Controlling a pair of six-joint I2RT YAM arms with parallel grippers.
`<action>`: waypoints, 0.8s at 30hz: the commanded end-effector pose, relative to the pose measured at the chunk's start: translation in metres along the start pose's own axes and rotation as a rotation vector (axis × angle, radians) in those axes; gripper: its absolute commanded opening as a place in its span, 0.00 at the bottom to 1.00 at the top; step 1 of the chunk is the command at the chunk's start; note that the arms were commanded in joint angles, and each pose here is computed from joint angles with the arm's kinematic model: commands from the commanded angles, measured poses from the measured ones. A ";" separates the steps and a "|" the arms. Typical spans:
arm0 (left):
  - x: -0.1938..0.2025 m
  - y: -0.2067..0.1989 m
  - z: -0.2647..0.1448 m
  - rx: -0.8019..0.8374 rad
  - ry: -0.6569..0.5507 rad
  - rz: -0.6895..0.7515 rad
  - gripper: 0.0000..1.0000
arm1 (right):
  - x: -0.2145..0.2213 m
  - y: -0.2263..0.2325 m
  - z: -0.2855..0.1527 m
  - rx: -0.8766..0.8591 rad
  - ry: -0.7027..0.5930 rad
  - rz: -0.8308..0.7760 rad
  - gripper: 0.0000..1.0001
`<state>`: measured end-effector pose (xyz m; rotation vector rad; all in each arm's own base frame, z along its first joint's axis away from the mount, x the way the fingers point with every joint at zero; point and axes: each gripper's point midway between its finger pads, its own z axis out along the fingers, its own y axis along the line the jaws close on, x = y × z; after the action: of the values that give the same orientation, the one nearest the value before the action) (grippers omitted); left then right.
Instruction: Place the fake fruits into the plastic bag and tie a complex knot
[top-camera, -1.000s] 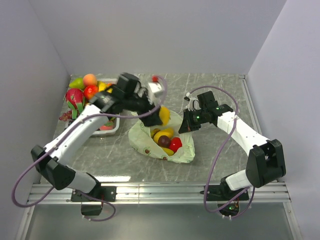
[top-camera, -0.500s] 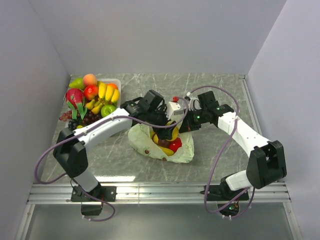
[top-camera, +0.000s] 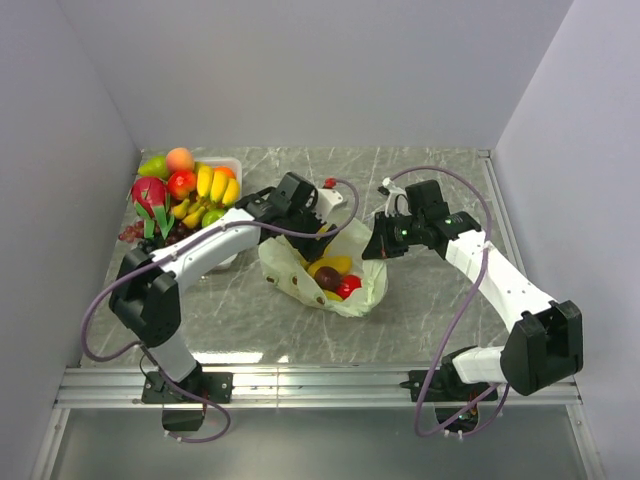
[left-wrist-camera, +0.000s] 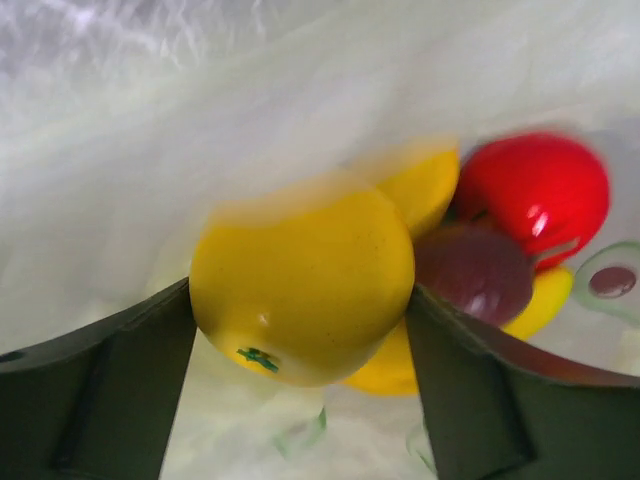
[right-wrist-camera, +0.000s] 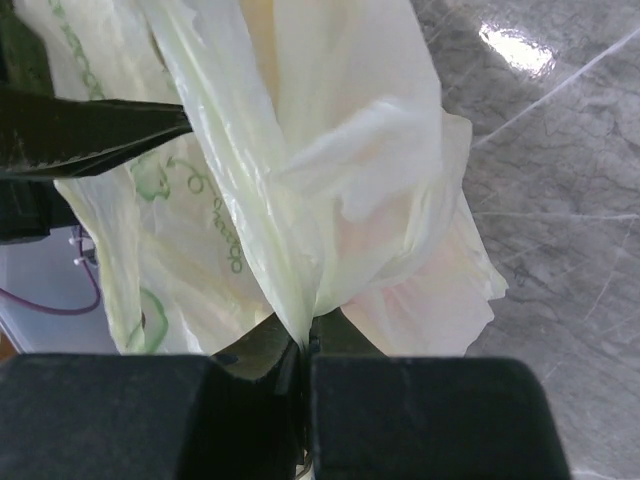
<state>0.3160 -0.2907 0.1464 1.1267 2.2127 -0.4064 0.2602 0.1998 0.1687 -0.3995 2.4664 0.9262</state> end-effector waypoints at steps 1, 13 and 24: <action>-0.005 0.009 -0.033 -0.044 -0.045 0.042 0.91 | -0.006 0.001 0.000 -0.016 -0.016 -0.018 0.00; -0.105 0.003 -0.188 0.164 -0.483 -0.011 0.99 | -0.007 0.001 0.012 -0.044 0.023 0.009 0.00; -0.042 0.275 -0.301 -0.625 -0.585 -0.579 0.99 | -0.001 -0.002 0.018 -0.052 0.039 0.018 0.00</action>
<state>0.4162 -0.0491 0.4031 0.2119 1.8677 -0.3487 0.2611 0.2063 0.1502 -0.4033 2.5289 0.9774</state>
